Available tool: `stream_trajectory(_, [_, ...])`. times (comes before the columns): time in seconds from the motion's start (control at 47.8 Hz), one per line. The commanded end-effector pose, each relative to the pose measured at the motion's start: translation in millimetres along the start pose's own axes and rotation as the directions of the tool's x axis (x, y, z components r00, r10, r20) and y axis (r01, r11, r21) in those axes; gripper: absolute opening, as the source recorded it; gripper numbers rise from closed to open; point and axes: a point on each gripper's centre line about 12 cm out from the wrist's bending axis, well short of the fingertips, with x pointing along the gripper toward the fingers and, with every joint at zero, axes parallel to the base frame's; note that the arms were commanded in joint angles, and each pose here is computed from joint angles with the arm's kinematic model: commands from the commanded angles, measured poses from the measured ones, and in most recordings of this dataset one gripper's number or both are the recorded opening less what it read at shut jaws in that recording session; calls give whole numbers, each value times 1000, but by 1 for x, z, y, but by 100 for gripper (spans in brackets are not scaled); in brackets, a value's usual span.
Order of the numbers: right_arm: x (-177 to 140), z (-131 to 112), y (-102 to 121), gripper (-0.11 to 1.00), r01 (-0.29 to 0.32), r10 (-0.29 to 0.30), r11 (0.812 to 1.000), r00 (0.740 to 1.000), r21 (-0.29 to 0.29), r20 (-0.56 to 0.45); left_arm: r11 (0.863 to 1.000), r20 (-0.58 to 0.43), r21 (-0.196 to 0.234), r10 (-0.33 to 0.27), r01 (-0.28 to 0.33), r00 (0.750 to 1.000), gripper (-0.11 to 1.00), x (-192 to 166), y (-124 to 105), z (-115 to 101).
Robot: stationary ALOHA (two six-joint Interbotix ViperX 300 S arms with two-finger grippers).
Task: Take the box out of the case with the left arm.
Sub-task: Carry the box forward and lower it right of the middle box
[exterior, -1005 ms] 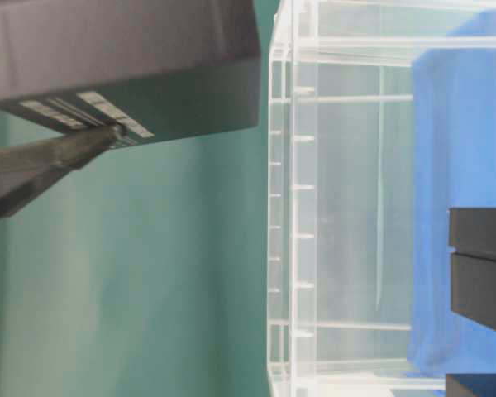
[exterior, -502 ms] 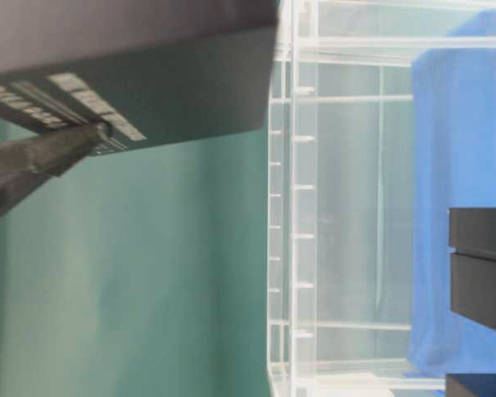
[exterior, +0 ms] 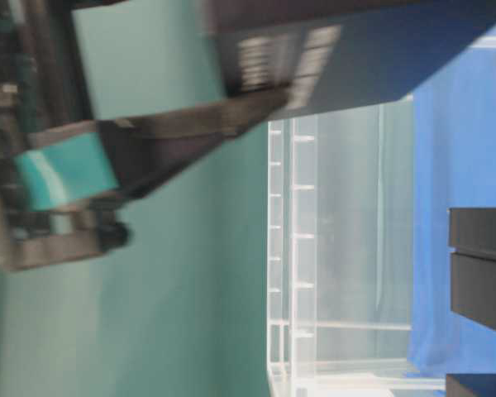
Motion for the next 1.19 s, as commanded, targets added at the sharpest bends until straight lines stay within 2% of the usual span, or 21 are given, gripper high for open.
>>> stream_trajectory(0.0, [-2,2,0,3,-2,2,1000,1000,-1,12,998,-10,-9,-64,63,998,60,-23,3,4])
stream_trajectory(0.23, [-2,2,0,3,0,0,1000,1000,-1,12,999,-2,-11,-38,38,999,60,10,17,10])
stream_trajectory(0.607, [-3,2,-1,3,4,-4,1000,1000,-2,15,997,-17,-5,-74,74,997,60,52,22,7])
stream_trajectory(0.942, [-2,2,0,3,3,-2,1000,1000,-2,13,999,-30,-5,-54,54,998,60,64,29,5])
stream_trajectory(1.172, [-2,2,0,3,3,-3,1000,1000,-2,11,996,-37,0,-87,87,995,60,63,25,4])
